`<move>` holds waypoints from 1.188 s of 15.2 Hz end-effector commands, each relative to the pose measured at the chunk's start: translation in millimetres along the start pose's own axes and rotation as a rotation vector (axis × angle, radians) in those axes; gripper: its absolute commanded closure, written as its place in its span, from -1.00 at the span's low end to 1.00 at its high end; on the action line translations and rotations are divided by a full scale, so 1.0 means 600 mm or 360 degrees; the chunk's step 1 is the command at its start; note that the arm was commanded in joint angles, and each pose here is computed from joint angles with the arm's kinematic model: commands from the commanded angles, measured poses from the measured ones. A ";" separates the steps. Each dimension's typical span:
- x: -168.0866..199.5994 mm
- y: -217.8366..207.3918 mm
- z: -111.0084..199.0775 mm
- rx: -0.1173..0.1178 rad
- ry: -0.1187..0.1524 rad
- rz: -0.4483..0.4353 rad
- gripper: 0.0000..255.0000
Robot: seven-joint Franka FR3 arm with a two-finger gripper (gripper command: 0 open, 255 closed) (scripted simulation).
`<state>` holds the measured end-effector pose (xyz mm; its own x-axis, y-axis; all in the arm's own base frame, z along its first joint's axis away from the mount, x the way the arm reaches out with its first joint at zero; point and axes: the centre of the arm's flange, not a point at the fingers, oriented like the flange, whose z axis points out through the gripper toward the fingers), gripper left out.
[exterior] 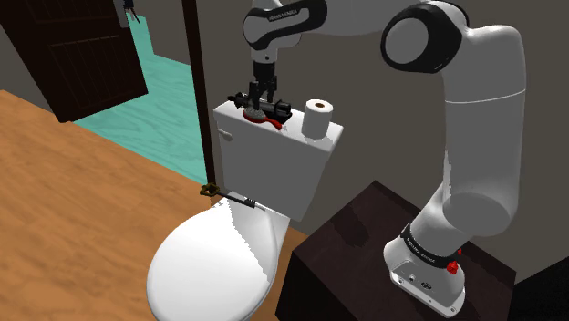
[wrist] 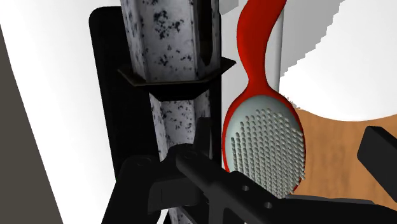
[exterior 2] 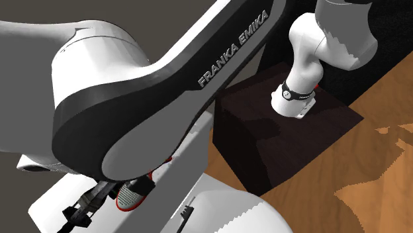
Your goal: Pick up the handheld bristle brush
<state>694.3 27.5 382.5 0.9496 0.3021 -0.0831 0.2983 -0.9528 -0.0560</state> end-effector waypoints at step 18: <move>0.010 0.000 0.080 0.0001 0.0000 -0.0012 1.00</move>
<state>697.0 33.1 349.0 0.9484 0.3119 -0.0574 0.3092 -0.9496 -0.0526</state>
